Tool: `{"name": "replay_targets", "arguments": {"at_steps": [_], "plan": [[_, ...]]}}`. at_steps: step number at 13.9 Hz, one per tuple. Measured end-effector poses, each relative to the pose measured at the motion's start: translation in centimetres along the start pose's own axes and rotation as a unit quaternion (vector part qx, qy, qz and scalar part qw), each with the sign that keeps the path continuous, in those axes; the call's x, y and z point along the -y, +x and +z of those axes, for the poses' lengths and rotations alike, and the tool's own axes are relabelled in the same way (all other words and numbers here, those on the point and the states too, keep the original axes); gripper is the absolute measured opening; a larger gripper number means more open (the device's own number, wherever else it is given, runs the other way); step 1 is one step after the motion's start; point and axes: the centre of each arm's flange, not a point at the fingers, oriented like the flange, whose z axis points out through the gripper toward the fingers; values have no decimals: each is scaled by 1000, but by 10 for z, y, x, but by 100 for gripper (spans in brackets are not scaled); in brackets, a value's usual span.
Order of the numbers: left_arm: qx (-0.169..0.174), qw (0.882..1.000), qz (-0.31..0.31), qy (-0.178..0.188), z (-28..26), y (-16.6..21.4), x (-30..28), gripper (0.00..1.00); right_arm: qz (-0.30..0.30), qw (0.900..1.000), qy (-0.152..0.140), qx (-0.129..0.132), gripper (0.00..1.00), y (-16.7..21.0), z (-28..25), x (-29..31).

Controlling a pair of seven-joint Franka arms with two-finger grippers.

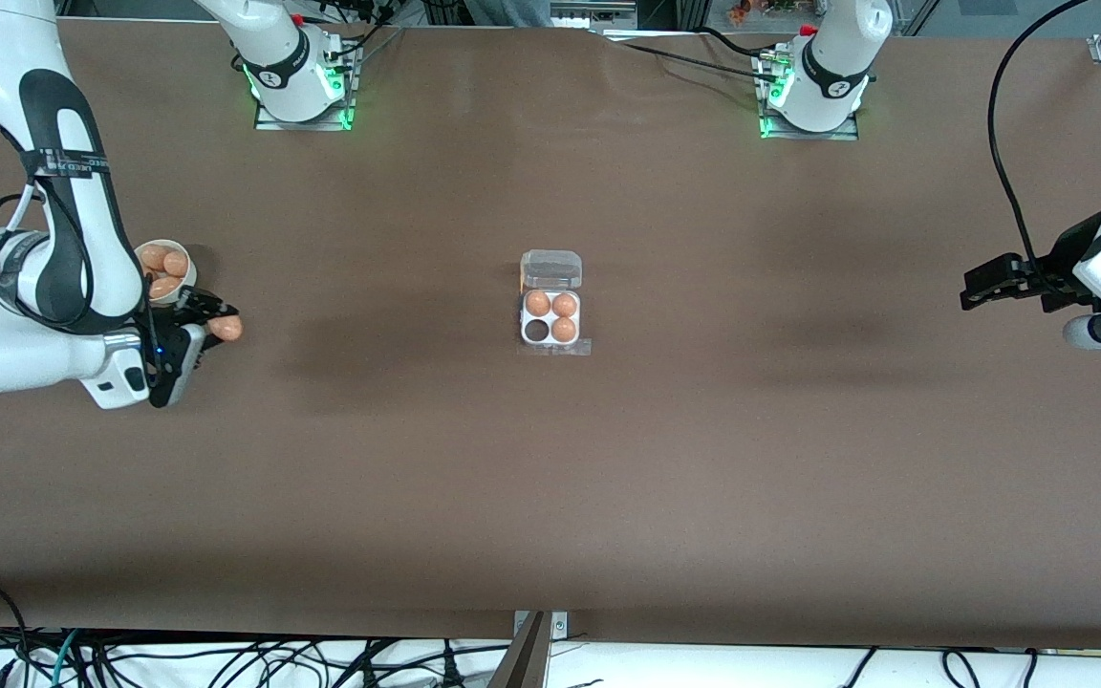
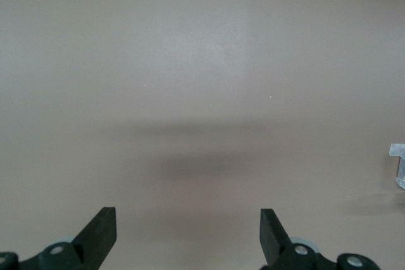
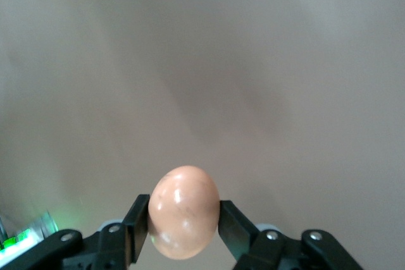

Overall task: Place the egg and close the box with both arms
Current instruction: 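Carry the egg with the right gripper to the plastic egg box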

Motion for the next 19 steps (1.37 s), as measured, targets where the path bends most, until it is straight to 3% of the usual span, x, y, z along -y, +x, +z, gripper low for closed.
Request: {"name": "replay_targets", "arguments": {"at_steps": [3,8,11,15,19], "plan": [[0,1000,0,0,0,0,0,100,-24,999,18,-29,51,21,-9,12],[0,1000,0,0,0,0,0,100,-66,986,49,-147,51,31,-27,14],[0,1000,0,0,0,0,0,100,-80,967,66,-231,51,46,-38,21],[0,1000,0,0,0,0,0,100,-108,947,62,-298,51,77,-45,38],[0,1000,0,0,0,0,0,100,-155,911,76,-374,51,133,10,48]]}}
